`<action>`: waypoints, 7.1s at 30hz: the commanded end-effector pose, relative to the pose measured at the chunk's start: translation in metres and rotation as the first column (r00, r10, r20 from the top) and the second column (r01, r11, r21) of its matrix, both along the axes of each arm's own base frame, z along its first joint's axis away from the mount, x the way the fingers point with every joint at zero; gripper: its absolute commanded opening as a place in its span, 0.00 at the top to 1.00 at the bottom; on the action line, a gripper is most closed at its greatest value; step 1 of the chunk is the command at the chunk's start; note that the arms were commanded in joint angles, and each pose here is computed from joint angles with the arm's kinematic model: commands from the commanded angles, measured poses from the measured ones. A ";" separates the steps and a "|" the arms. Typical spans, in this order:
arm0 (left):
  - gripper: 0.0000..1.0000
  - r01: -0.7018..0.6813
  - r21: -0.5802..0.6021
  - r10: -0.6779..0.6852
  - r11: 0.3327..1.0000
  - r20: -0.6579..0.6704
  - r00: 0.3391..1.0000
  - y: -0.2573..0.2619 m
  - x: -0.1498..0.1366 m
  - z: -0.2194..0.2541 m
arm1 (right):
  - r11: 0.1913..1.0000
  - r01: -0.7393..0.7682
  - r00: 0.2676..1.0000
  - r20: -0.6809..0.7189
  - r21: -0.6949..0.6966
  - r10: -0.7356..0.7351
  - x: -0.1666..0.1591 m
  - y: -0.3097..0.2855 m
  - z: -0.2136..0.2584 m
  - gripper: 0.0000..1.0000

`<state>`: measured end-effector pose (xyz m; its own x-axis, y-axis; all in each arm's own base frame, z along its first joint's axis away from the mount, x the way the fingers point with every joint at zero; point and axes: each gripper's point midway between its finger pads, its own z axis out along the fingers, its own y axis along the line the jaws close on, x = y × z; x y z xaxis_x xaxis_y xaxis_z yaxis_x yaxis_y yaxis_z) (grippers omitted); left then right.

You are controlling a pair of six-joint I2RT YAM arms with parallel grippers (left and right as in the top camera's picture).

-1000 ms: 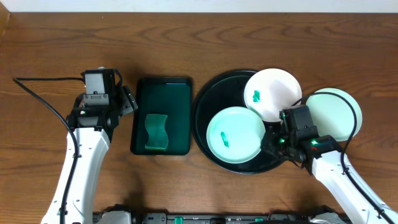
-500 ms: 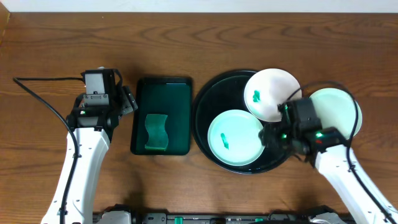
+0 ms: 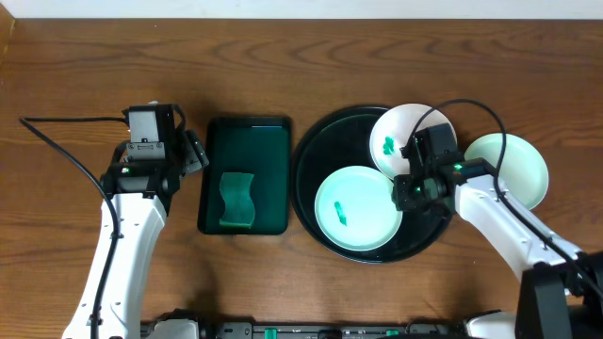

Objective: Clean dirty plates on tray and stack at the side
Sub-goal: 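Hold the pale green plate steady with the right gripper, then lower the left gripper onto the green sponge on the green tray, then close the left gripper on the green sponge, then lift the sponge off the green tray with the left gripper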

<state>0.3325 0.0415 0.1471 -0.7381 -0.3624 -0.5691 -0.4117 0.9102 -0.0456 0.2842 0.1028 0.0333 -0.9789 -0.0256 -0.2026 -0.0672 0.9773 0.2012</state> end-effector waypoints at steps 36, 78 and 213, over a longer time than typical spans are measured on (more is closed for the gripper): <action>0.17 -0.006 0.013 0.005 1.000 0.017 1.000 0.003 0.003 0.006 | 0.988 0.083 0.996 -0.009 -0.127 -0.085 0.010 -0.022 -0.024 0.98; 0.41 0.232 -0.378 -0.372 0.896 -0.359 0.856 -0.113 -0.046 -0.103 | 0.990 0.080 0.997 -0.014 -0.117 -0.082 0.009 -0.020 -0.024 0.95; 0.93 0.358 -0.262 -0.432 0.896 -0.325 0.842 -0.129 -0.021 -0.021 | 0.993 0.074 0.997 -0.023 -0.090 -0.076 0.008 -0.015 -0.023 0.98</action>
<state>0.3078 -0.0847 0.1165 -0.9849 -0.0772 -0.1547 -0.0574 0.9900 -0.1287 0.2897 0.0888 0.0103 -0.9846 0.0192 -0.1738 -0.0007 0.9935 0.1134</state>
